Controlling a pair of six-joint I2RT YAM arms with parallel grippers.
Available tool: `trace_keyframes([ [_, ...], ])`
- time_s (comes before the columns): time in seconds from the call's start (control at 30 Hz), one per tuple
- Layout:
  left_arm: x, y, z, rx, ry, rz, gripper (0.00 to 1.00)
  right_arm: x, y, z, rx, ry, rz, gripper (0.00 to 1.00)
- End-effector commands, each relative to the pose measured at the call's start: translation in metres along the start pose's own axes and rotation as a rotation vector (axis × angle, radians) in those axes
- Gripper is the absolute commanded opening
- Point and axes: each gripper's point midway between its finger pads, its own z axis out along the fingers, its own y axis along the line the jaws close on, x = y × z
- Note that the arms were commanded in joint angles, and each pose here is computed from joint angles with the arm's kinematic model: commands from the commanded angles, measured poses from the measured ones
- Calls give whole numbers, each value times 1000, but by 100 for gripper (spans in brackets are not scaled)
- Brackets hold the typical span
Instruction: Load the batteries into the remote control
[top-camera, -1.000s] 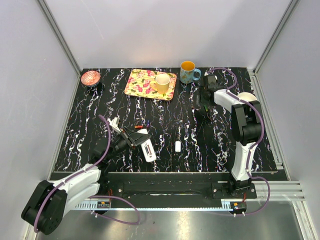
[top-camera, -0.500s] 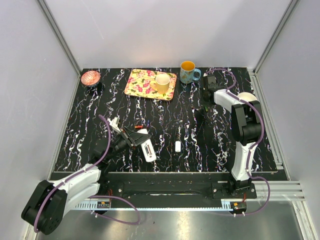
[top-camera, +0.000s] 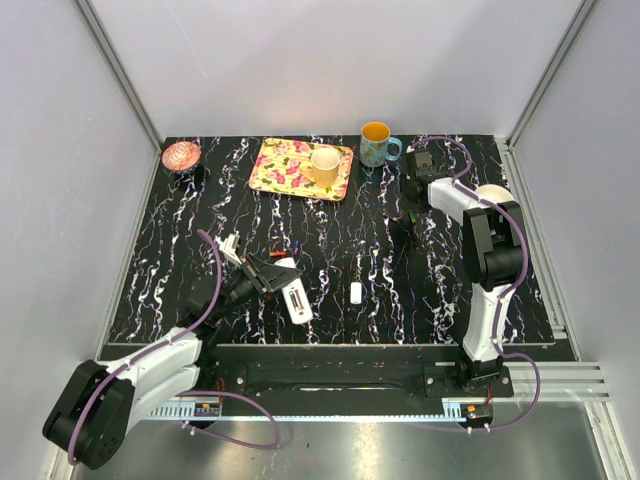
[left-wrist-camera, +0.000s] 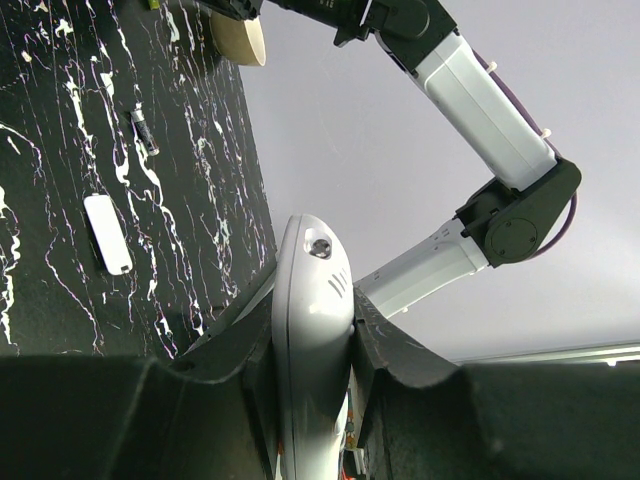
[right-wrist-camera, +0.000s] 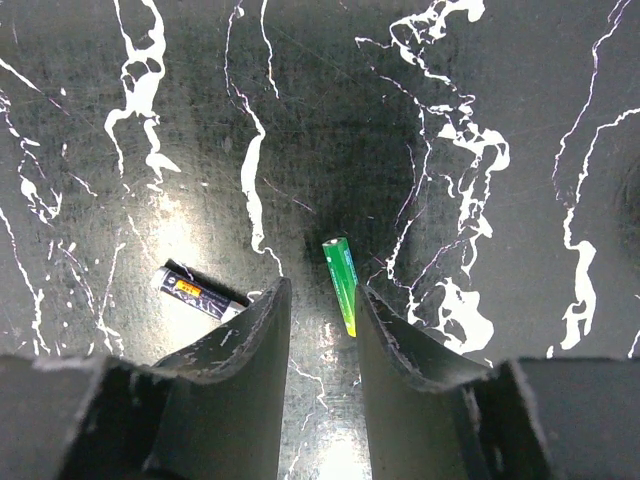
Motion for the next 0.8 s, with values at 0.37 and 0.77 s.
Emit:
trace_keyframes([
  [0.37,-2,-16,0,74,-2,29,0,-19,-3,13,-5,-12,1,35],
  [0.77,-1,-15,2,79,7,21,0,-11,-4,16,-11,24,4,24],
])
